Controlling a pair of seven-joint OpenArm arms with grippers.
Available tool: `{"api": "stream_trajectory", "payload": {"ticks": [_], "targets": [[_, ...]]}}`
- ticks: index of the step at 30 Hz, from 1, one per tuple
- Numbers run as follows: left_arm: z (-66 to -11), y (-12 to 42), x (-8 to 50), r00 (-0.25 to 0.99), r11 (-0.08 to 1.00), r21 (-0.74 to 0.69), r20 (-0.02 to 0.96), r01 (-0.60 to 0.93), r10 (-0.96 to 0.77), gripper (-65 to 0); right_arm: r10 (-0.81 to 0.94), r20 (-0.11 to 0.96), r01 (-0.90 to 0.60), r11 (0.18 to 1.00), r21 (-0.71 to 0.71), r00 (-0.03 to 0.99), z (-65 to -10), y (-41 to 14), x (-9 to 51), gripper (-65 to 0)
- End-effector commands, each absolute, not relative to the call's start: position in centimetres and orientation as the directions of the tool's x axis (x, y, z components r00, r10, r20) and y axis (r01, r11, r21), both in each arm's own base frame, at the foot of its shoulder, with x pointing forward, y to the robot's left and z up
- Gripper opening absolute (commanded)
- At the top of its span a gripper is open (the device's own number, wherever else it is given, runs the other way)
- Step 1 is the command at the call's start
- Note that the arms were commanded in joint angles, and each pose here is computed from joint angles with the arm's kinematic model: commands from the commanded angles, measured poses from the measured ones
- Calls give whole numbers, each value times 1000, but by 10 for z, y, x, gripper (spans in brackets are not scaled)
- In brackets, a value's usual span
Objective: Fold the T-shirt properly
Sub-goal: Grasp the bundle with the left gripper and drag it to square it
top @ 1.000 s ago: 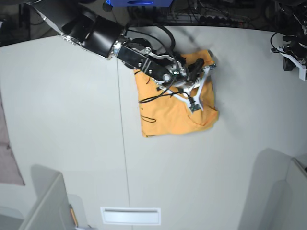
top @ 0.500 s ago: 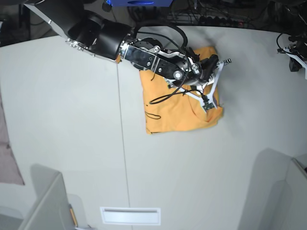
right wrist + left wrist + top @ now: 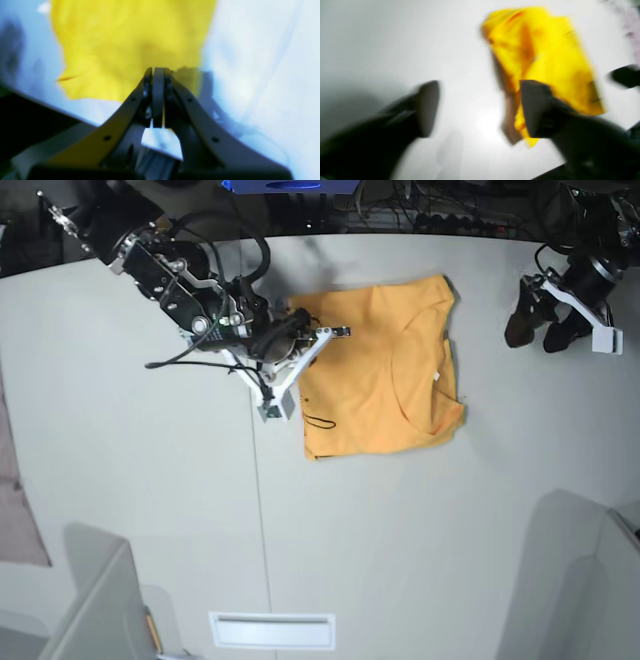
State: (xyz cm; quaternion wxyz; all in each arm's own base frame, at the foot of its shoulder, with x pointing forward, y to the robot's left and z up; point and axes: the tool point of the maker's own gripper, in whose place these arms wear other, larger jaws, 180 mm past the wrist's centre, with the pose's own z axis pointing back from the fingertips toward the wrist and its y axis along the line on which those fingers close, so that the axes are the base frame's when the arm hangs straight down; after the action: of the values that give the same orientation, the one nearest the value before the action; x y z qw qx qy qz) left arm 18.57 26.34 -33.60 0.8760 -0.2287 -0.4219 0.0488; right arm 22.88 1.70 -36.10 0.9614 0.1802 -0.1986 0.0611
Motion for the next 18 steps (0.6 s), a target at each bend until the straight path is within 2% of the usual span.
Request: {"api": "stream_trajectory", "payload": {"ticks": [1,3,8,13,18], "targets": [[-329,258,189,618,880,-457,732,132,287,-46,36,435,-192,928,320,900,-356,13,233,-650],[-331,241,195,615,857,-492,727,155,306,0,28,446,-180,936,303,895,-363,4,230,-650],[-351,196,209,648,798,-571,685,192,334,0,21,441,-159,947,280,897,-374,-9,220,-650],[-373,184,224,680,752,-652,594,95,429,0,22,422,-154,948,280,907,-379,-10,212,-650],[-384,173,237,712,773,-629,580,82,396,0,25,415,-154,947,281,910,-380,-10,209,-650]]}}
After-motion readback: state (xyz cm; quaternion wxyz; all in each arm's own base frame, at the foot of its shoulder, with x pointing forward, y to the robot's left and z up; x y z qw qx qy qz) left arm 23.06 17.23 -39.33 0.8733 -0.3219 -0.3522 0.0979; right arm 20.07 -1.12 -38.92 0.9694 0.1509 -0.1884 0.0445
